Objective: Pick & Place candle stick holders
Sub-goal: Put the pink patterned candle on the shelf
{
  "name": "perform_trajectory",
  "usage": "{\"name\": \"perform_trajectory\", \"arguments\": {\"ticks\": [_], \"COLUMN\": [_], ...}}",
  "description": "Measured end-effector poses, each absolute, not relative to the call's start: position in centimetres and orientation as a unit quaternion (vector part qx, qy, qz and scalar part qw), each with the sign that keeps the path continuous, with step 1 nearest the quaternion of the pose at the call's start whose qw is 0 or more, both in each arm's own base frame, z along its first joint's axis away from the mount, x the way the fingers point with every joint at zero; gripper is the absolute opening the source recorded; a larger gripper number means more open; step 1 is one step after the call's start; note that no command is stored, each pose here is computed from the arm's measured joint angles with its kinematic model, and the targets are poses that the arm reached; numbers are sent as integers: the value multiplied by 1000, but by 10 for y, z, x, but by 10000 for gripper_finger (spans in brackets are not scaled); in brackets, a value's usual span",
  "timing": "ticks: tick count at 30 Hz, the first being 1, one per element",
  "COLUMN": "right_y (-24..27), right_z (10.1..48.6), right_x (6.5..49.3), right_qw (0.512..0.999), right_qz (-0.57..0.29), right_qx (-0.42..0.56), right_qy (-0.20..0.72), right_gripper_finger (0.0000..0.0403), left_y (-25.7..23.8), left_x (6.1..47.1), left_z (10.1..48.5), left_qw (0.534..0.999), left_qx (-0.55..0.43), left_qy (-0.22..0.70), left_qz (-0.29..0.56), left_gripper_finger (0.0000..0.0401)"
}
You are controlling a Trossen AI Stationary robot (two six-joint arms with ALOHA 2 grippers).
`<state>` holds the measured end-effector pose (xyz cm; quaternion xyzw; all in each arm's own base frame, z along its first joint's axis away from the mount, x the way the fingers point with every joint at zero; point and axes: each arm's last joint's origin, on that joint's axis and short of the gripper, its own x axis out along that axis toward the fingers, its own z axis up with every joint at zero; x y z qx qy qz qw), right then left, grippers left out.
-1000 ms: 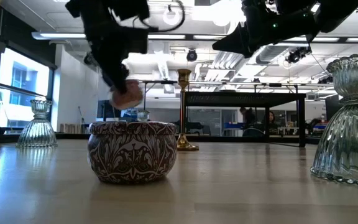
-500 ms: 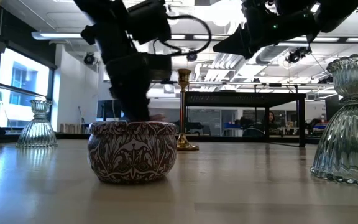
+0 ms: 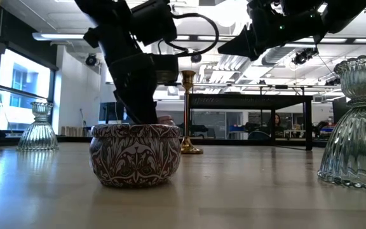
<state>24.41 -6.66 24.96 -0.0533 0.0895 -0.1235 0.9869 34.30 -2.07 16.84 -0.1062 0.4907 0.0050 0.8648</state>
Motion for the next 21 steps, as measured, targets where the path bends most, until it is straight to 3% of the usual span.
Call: {"name": "perform_trajectory", "arguments": {"ticks": [12,21], "right_y": [-67,-66], "right_z": [249,251], "right_x": [244,243], "right_qw": [987,986], "right_qz": [-123,-128], "right_qx": [-53,-54], "right_qy": [91,90], "right_gripper_finger": [1,1], "left_y": [-28,-33], "left_x": [341,317], "left_z": [170,216], "left_qw": [860,862], "left_qx": [-107,-73], "left_qy": [498,498], "left_qz": [-31,-58], "left_gripper_finger": [331,325]}}
